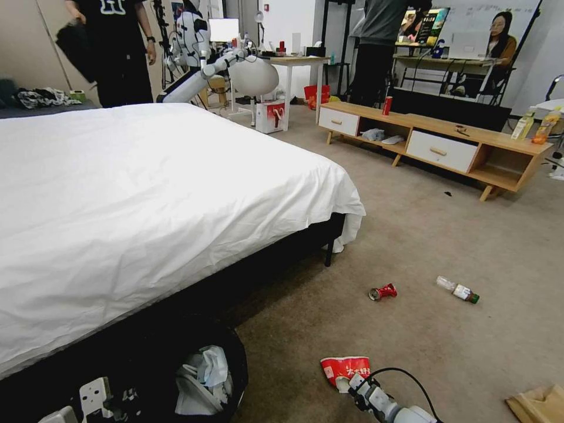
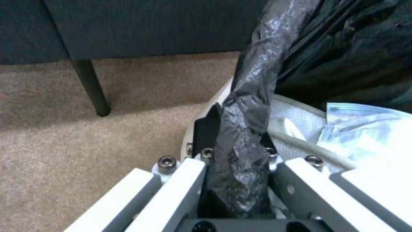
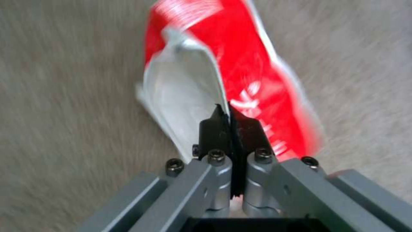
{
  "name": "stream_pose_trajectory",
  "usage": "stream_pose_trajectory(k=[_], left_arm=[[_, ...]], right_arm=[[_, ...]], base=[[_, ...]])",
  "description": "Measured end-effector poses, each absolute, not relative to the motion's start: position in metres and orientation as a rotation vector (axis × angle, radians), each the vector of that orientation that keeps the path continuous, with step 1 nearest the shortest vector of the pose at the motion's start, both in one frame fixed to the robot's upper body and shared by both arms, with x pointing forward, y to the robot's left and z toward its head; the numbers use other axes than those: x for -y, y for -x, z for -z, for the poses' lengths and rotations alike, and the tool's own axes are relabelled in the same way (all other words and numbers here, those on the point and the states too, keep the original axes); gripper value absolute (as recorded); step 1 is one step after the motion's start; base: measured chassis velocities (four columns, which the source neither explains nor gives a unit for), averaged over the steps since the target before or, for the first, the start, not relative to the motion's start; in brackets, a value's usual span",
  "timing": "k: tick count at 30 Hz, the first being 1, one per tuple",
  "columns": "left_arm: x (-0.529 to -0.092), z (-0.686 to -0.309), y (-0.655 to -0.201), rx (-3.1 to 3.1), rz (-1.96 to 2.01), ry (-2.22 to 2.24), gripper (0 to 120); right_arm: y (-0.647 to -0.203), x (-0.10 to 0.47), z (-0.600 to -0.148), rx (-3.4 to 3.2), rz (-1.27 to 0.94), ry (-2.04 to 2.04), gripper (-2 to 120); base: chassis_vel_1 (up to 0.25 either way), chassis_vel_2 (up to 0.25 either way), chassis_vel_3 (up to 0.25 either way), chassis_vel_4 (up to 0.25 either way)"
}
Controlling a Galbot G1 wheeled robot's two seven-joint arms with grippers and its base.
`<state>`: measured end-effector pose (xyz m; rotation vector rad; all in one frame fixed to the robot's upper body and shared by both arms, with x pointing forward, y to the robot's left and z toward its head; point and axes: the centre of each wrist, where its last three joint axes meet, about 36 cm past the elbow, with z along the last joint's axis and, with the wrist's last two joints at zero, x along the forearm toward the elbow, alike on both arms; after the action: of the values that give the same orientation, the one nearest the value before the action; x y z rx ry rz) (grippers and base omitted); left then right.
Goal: Pick up the trash bin and place the garbage on the floor into it.
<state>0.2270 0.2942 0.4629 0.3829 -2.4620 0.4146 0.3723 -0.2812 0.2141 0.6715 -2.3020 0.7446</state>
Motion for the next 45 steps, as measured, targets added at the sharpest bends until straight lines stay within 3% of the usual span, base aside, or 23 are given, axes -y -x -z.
stream_pose_trajectory(k=[17,30,37,45], left_arm=[[-0.29,-0.474,-0.225,2.483,-0.442,-0.339,2],[-0.294,-0.49,-0.234,2.535,-0.543,-0.251,2],[-0.297,-0.492,-0.241,2.551,-0.59,-0.172,2],[-0.298,-0.492,-0.247,2.558,-0.586,-0.102,2]], right_arm=[[-0.382,0.334,-0.395,2.663,-0.719,-0.539,0],[-0.382,0.306,-0.472,2.883,-0.646,-0.69,0],[-0.376,0.281,-0.504,2.985,-0.501,-0.837,0],[-0.365,0.245,-0.546,3.022,-0.084,-1.113,0]], base=[[0.0,0.0,0.0,0.0],[0.0,0.0,0.0,0.0],[0.0,0.0,0.0,0.0],[0.0,0.0,0.0,0.0]])
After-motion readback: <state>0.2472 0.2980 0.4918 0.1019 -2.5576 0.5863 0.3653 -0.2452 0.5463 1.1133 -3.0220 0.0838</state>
